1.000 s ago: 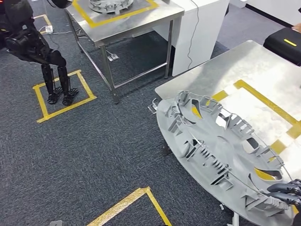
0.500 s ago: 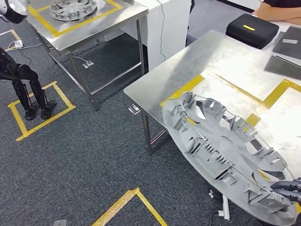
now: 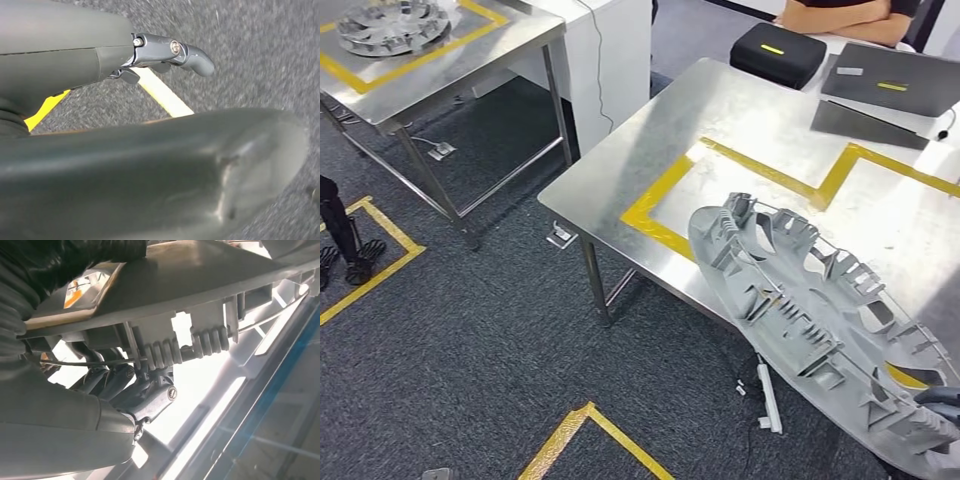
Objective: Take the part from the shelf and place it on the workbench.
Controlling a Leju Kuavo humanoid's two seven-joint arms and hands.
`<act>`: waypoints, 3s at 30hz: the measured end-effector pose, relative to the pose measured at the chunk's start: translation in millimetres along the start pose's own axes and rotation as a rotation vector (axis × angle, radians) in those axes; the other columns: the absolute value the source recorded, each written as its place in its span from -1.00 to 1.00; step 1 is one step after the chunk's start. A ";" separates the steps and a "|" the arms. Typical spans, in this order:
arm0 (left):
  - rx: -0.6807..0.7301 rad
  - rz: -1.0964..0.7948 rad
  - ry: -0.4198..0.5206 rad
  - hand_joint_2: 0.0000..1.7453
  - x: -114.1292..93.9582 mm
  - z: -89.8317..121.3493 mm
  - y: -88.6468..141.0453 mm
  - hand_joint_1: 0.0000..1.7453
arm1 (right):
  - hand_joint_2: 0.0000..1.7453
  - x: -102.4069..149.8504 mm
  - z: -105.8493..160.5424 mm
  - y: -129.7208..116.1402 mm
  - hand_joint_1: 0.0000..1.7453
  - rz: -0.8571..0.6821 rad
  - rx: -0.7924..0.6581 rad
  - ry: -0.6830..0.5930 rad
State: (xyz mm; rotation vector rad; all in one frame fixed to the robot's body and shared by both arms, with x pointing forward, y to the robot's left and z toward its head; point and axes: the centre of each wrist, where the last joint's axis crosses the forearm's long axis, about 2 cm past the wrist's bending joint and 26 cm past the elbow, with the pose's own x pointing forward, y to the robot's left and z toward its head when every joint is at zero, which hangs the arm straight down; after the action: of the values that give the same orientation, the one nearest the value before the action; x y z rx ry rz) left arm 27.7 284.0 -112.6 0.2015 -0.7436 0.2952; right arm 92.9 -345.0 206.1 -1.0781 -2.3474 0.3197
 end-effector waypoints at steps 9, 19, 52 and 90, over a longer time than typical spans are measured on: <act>0.003 0.004 -0.002 -1.00 1.6 -1.3 -0.1 -1.00 | 1.00 -1.2 0.4 -1.8 1.00 0.010 0.002 0.002; -0.002 -0.001 0.014 -1.00 -0.3 0.2 0.1 -1.00 | 1.00 -2.4 0.6 -4.0 1.00 0.015 0.016 0.019; 0.000 0.010 0.021 -1.00 3.9 -4.1 5.3 -1.00 | 1.00 -8.7 -3.2 12.5 1.00 -0.001 0.092 0.056; 0.009 0.022 0.022 -1.00 2.8 -3.3 6.8 -1.00 | 1.00 -11.6 -2.5 20.0 1.00 -0.004 0.151 0.063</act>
State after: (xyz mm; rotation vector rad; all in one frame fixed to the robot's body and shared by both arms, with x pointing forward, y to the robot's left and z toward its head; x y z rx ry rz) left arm 29.5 291.8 -112.5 0.1986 -0.7235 0.3209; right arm 113.1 -340.8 195.5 -0.9974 -2.2310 0.4472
